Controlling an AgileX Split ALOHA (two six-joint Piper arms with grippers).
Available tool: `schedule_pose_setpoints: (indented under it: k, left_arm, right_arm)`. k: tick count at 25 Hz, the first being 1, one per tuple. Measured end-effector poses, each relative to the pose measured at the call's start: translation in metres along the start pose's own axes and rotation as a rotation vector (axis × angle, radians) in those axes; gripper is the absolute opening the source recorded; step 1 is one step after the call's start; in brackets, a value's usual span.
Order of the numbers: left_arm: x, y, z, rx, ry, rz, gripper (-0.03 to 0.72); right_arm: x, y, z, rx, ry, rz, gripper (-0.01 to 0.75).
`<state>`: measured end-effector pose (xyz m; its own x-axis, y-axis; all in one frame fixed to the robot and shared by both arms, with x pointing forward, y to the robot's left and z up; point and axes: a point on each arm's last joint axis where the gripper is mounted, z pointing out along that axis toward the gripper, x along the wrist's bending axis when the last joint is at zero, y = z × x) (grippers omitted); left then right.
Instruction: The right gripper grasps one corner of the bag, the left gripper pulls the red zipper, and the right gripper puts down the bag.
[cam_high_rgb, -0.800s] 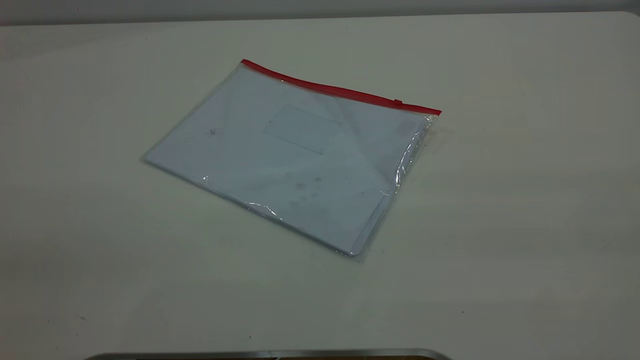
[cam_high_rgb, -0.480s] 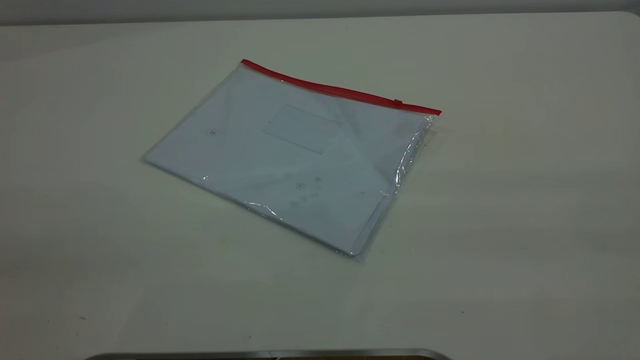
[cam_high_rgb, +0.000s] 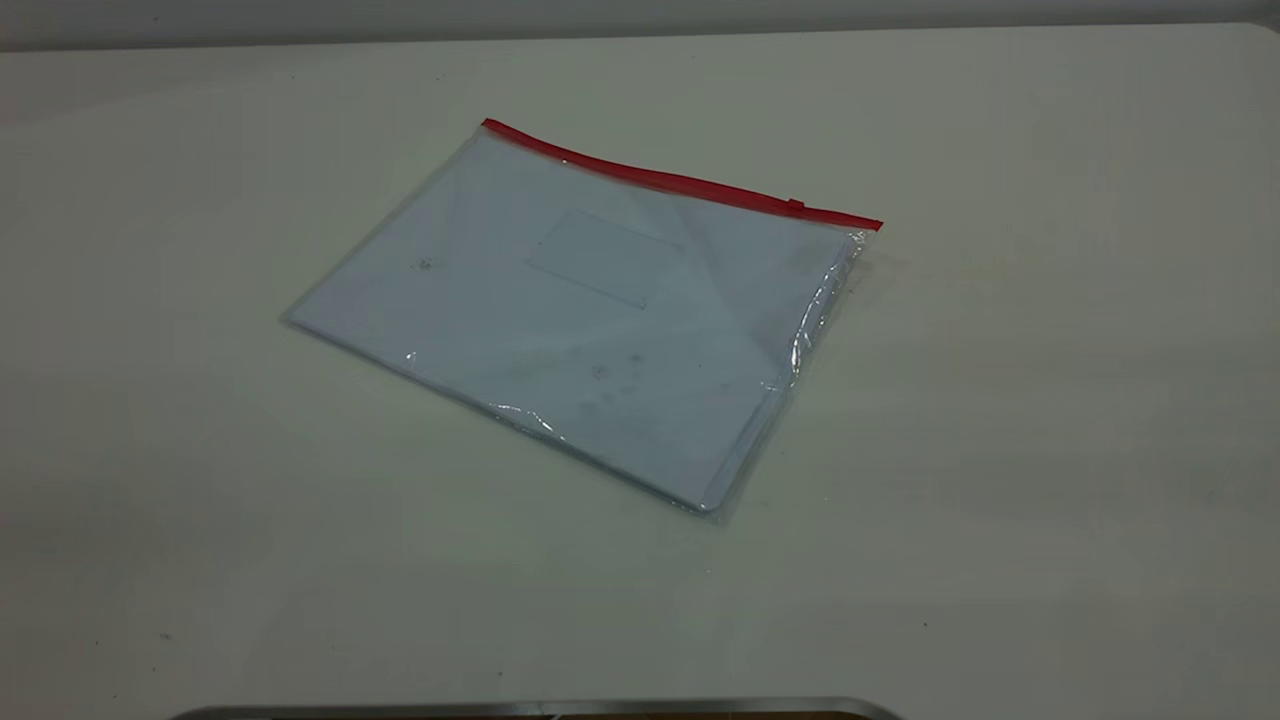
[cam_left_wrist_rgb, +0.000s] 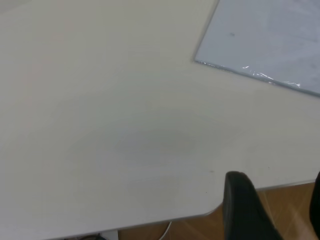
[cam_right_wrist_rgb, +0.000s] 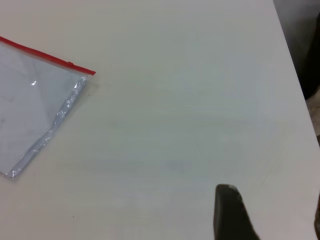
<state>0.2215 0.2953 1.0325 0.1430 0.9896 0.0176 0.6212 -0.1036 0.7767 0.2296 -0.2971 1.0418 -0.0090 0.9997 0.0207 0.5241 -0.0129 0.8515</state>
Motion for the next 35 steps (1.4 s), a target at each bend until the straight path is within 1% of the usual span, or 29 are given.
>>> schedule_pose_setpoints:
  k: [21, 24, 26, 29, 31, 32, 35]
  left_arm:
    - [0.000, 0.000, 0.000, 0.000, 0.000, 0.000, 0.388]
    - [0.000, 0.001, -0.001, -0.010, 0.001, -0.024, 0.388]
    - [0.001, 0.011, -0.005, -0.052, 0.004, -0.064, 0.388]
    - [0.003, 0.037, -0.002, -0.085, 0.007, -0.097, 0.388]
    - [0.006, 0.058, 0.010, -0.062, 0.009, -0.104, 0.393]
    - [0.008, 0.069, 0.019, -0.048, 0.008, -0.109, 0.401]
    - [0.011, 0.099, 0.046, -0.013, -0.004, -0.118, 0.445]
  right_arm:
    - [0.000, 0.000, 0.001, -0.007, 0.001, 0.001, 0.435]
    - [0.004, 0.002, 0.001, -0.014, 0.047, 0.023, 0.435]
    - [0.010, 0.009, 0.005, -0.010, 0.108, 0.044, 0.435]
    - [0.014, 0.024, 0.022, 0.052, 0.154, 0.013, 0.437]
    - [0.014, 0.036, 0.040, 0.099, 0.163, -0.047, 0.452]
    - [0.015, 0.041, 0.048, 0.105, 0.168, -0.076, 0.468]
    - [0.016, 0.057, 0.079, 0.136, 0.190, -0.149, 0.524]
